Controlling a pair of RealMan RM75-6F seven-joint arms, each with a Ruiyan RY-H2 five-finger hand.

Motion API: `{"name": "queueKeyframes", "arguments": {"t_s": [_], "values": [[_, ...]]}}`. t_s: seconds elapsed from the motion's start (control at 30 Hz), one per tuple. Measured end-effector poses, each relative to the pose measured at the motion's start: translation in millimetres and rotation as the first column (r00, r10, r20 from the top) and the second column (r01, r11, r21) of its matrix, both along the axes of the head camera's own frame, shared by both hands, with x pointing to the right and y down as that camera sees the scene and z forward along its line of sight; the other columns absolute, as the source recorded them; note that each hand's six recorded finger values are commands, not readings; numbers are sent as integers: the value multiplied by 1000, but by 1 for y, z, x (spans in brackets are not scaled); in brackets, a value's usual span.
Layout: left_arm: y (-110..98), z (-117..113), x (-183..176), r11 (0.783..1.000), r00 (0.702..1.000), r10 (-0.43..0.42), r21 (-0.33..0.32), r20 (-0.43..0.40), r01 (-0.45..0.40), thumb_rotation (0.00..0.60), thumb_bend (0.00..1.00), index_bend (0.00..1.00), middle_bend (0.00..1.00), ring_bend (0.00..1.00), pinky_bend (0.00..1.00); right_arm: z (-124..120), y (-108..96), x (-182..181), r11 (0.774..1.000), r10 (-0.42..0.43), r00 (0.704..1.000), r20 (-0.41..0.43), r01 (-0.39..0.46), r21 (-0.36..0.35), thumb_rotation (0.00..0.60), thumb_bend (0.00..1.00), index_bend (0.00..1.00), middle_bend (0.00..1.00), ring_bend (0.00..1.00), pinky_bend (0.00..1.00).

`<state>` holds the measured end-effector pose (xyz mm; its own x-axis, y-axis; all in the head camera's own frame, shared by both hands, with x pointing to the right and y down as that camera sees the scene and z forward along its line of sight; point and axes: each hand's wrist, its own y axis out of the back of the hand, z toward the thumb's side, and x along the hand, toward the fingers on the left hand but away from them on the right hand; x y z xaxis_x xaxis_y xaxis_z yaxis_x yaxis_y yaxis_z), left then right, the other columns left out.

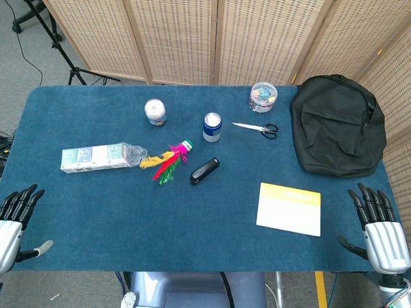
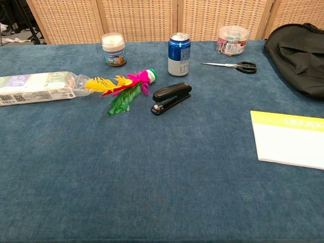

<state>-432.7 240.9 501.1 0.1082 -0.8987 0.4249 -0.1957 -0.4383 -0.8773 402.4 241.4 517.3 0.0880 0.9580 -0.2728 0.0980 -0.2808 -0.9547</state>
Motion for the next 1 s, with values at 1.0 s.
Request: {"name": "queueKeyframes", "arguments": {"t_s": [1.0], "values": [[-15,10,-12,995,993,-101,1,59,101,600,0,0,0,0,0,125,-144,-174,816,-511,841,176,539,-207,600,99,154,75,36,113]]}}
